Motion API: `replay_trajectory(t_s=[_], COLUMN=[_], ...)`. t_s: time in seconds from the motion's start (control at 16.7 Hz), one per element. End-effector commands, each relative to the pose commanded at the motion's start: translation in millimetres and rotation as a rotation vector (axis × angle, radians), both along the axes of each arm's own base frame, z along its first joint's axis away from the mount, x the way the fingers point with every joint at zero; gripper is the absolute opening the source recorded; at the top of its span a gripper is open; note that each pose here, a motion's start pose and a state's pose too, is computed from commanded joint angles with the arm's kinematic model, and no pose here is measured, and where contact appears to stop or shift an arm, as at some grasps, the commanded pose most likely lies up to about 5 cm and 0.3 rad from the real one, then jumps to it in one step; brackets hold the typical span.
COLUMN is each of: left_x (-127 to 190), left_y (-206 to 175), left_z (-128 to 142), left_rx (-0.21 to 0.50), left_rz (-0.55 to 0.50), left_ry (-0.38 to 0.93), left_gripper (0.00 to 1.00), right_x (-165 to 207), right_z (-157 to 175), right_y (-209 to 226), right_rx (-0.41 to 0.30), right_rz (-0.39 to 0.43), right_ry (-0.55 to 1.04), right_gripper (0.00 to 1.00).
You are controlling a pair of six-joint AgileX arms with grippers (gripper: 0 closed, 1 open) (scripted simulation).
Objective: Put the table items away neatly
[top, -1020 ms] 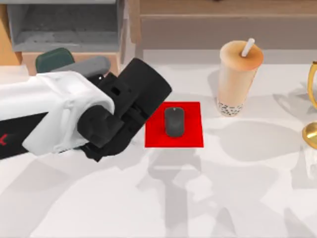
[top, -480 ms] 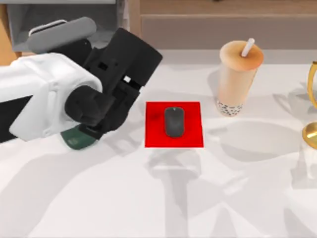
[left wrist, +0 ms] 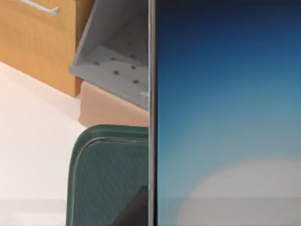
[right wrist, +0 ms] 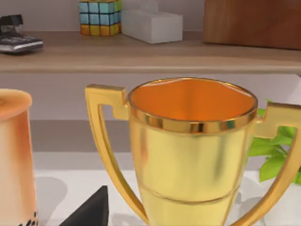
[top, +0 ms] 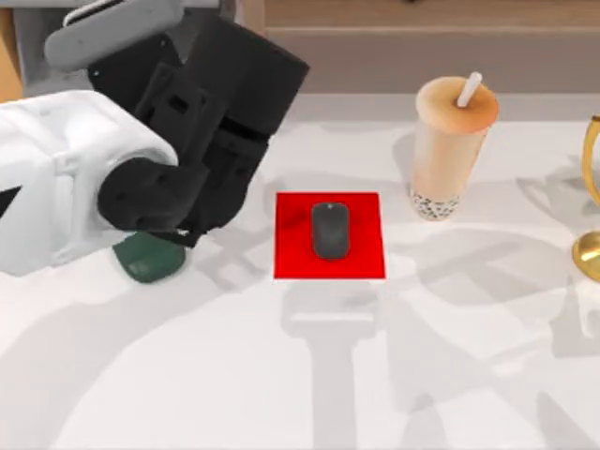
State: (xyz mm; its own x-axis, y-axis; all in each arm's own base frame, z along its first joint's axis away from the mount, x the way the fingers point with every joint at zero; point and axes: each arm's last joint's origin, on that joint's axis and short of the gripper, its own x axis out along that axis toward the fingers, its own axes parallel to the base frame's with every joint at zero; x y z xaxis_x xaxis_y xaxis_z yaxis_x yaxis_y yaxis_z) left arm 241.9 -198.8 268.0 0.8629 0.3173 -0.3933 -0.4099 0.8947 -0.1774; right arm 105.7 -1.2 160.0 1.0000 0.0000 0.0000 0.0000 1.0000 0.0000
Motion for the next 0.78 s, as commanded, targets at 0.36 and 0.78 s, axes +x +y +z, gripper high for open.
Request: replay_trajectory(t_s=[0.36,0.78], left_x=[15,47], left_y=[12,33], left_z=[-23,-56], left_rx=[0.081,0.134], left_rz=[0.006,0.071], left_ry=[0.044,0.131], left_gripper=[0.00,0.00], right_x=[0,0], right_z=[0,0], right_y=[0,0], right_rx=[0.000,0.000], right_rz=[0.000,0.000], right_ry=[0.000,0.000], right_gripper=[1.00,1.00])
